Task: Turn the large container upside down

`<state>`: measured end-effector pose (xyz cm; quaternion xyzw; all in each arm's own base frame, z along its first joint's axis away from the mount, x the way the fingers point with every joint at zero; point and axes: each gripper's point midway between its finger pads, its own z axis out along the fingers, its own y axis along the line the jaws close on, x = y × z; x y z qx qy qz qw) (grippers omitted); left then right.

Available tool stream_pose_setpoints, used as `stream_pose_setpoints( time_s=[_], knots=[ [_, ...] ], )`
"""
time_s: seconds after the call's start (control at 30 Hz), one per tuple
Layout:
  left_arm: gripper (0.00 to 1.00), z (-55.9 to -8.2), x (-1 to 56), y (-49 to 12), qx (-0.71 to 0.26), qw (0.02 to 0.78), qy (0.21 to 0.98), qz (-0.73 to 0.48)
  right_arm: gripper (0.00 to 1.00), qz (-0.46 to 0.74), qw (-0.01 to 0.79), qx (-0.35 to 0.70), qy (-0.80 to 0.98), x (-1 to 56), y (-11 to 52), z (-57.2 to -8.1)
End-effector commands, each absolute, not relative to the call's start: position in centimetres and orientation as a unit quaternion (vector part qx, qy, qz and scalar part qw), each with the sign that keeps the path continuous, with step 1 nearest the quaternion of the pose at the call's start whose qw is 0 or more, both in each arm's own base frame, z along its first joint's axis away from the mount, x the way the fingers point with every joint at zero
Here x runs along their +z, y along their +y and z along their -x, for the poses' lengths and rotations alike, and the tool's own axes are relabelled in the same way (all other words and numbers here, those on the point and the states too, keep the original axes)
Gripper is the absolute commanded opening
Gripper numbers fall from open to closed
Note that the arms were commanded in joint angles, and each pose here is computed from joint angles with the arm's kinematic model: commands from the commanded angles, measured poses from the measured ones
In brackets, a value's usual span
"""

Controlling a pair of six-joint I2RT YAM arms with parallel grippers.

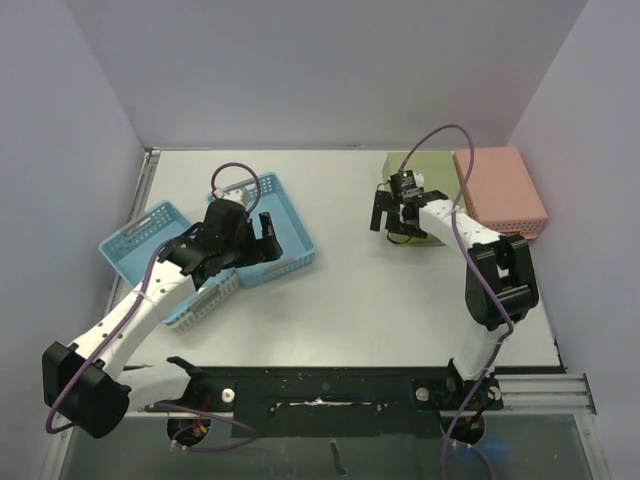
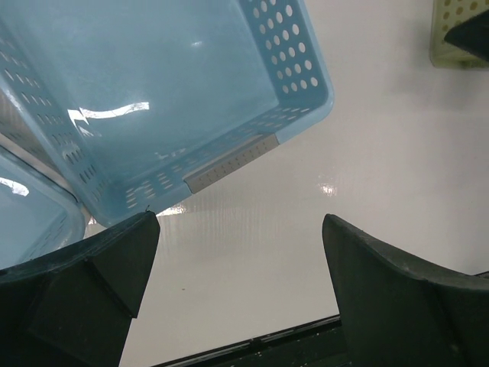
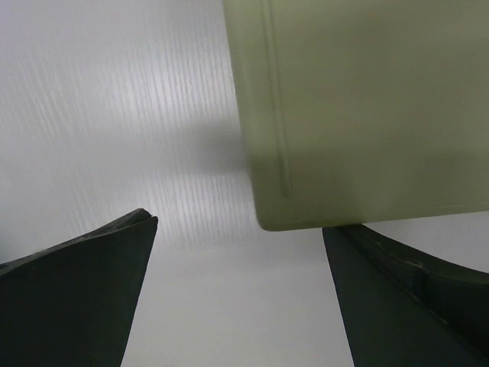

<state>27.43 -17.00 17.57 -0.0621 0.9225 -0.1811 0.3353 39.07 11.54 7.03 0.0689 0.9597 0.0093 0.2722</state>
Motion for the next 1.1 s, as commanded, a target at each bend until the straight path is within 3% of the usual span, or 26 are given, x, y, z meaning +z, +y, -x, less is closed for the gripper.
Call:
stream_pose_setpoints(
  time_s=[0.0, 0.17, 0.5, 0.73, 0.9, 1.07],
  knots=[
    [0.9, -29.5, 21.4, -18.4, -0.216, 0.383, 0.896, 0.068, 0.96, -0.069, 0.346, 0.013, 0.935, 11.1, 11.4, -44.2],
    [0.9, -30.4, 20.7, -19.2, -0.212, 0.382, 0.896, 0.077, 0.96, -0.074, 0.354, 0.039, 0.931, 13.0, 12.0, -42.0],
    [0.9, -34.9, 20.5, -21.8, -0.18, 0.405, 0.894, 0.065, 0.97, -0.072, 0.334, 0.088, 0.935, 12.9, 13.4, -29.9],
    [0.89, -38.9, 17.4, -25.8, -0.126, 0.376, 0.916, 0.053, 0.97, -0.109, 0.372, 0.096, 0.917, 16.1, 11.8, -27.8],
    [0.8, -41.2, 13.5, -25.6, -0.073, 0.352, 0.931, 0.065, 0.97, -0.122, 0.383, 0.09, 0.911, 17.8, 10.9, -27.4],
    [0.55, -42.1, 11.8, -26.0, -0.056, 0.344, 0.936, 0.056, 0.97, -0.129, 0.393, 0.084, 0.907, 18.7, 10.0, -26.9]
  ],
)
